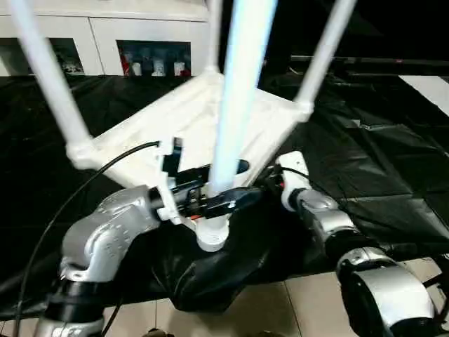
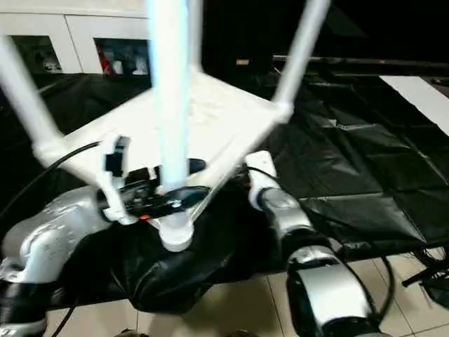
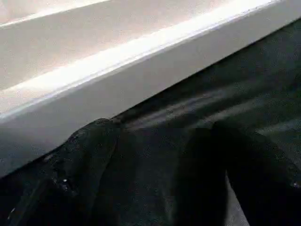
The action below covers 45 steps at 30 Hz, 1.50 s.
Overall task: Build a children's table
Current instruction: Rotate table base
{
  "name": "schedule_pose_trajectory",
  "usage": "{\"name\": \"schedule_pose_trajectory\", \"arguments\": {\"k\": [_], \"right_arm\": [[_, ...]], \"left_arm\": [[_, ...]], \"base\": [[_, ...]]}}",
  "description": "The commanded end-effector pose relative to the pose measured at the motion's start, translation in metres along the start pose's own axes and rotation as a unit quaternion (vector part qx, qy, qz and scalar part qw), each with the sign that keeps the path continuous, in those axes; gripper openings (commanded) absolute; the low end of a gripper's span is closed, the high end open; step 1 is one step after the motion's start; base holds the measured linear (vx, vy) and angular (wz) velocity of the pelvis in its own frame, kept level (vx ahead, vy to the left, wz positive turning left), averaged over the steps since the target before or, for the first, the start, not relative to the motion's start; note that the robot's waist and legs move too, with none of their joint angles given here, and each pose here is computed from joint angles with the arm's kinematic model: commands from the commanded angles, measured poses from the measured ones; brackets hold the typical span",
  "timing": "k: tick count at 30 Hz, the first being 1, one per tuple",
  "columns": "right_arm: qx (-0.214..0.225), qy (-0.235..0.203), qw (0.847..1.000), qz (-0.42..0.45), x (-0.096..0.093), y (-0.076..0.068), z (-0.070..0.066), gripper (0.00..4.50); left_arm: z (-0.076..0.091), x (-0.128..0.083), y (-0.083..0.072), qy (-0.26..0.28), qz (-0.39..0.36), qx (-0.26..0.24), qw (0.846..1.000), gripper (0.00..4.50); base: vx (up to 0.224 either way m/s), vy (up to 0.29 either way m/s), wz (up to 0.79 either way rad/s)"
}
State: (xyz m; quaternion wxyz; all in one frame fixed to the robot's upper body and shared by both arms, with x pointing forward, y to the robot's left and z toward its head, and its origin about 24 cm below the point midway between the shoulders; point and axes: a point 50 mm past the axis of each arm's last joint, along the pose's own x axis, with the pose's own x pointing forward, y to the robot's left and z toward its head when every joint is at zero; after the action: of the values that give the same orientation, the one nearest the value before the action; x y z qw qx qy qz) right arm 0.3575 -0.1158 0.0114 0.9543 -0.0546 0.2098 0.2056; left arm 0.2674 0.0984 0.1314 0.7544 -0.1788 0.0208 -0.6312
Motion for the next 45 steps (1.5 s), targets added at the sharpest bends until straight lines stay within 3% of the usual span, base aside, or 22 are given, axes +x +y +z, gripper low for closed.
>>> {"name": "schedule_pose_trajectory", "arguments": {"k": [1,10,20,31,34,37,40,41,42,45], "right_arm": [[-0.022,-0.014,0.998,0.049,0.007,0.022,0.012,3.87],[-0.031,-0.016,0.997,0.071,0.011,0.035,0.015,3.87],[-0.028,-0.024,0.993,0.111,0.014,0.054,0.02,3.87],[-0.026,-0.029,0.993,0.114,0.015,0.055,0.022,3.87],[-0.024,-0.039,0.995,0.087,0.013,0.045,0.022,3.87],[-0.008,-0.056,0.997,0.052,0.007,0.018,0.023,3.87],[-0.008,-0.068,0.997,0.033,-0.003,-0.009,0.023,3.87],[-0.008,-0.068,0.997,0.033,-0.003,-0.009,0.023,3.87],[-0.013,-0.072,0.997,0.025,-0.011,-0.027,0.023,3.87],[-0.026,-0.075,0.996,0.028,-0.019,-0.042,0.024,3.87]], "left_arm": [[-0.003,0.018,-0.004,0.01,-0.026,0.004,1.0,4.45],[-0.007,0.049,0.015,0.013,0.015,0.04,0.999,4.45],[-0.009,0.076,0.017,-0.005,0.006,0.046,0.999,4.45],[-0.01,0.086,0.023,-0.007,0.031,0.064,0.997,4.45],[-0.013,0.079,0.038,0.024,0.086,0.098,0.991,4.45],[-0.014,0.06,0.05,0.059,0.115,0.13,0.983,4.45],[-0.015,0.041,0.05,0.079,0.094,0.13,0.984,4.45],[-0.015,0.041,0.05,0.079,0.094,0.13,0.984,4.45],[-0.019,0.027,0.05,0.112,0.071,0.13,0.983,4.45],[-0.026,0.014,0.05,0.161,0.045,0.134,0.977,4.45]], "base": [[0.0,0.0,0.0],[0.0,0.0,0.0],[0.0,0.0,0.0],[0.0,0.0,0.0],[0.0,0.0,0.0],[0.0,0.0,0.0],[0.0,0.0,0.0],[0.0,0.0,0.0],[0.0,0.0,0.0],[0.0,0.0,0.0]]}}
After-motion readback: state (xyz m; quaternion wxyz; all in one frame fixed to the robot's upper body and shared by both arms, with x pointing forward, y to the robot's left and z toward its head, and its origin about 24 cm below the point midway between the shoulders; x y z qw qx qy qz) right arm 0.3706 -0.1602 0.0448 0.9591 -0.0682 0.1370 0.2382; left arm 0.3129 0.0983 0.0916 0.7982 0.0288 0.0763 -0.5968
